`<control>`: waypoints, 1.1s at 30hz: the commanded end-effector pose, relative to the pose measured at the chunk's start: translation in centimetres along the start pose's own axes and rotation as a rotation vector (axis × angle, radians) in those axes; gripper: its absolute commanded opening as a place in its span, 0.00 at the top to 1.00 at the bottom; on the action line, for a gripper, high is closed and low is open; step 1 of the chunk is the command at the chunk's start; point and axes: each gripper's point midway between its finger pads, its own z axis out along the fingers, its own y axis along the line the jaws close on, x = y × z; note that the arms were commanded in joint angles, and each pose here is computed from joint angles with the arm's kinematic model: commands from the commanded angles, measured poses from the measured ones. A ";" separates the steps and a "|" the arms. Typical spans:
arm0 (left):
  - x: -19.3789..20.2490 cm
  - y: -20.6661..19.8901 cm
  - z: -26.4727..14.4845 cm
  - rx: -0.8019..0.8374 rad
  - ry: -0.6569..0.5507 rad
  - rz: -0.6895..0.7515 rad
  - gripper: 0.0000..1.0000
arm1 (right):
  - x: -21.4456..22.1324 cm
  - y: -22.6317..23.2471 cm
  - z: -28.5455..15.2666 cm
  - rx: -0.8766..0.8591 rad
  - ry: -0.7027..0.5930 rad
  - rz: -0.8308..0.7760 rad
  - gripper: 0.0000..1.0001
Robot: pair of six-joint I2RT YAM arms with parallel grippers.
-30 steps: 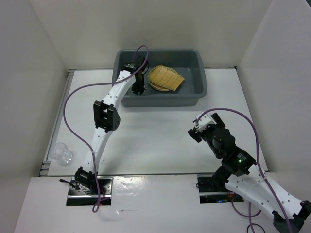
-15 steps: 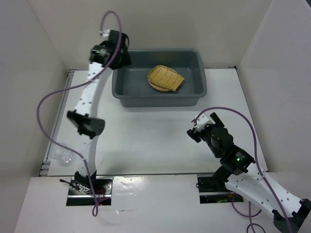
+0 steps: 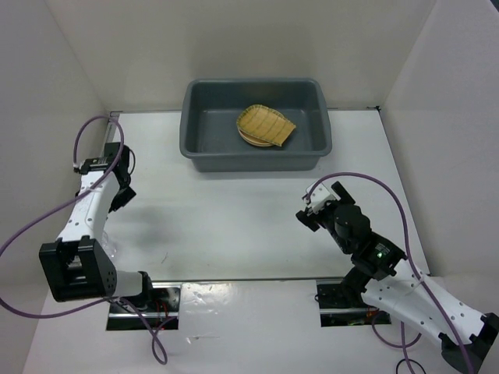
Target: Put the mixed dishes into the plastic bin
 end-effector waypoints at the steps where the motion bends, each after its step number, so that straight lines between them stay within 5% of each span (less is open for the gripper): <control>1: 0.0 0.8 1.4 -0.024 0.019 -0.098 0.15 | -0.4 0.6 0.2 -0.020 -0.013 0.003 0.03; 15: 4.5 0.8 6.8 -0.133 0.273 -0.122 0.15 | -0.4 0.2 0.0 0.000 -0.014 0.007 0.02; 33: 0.2 2.5 4.9 -0.133 0.154 -0.130 0.17 | -0.4 0.3 0.1 -0.008 -0.017 0.007 0.02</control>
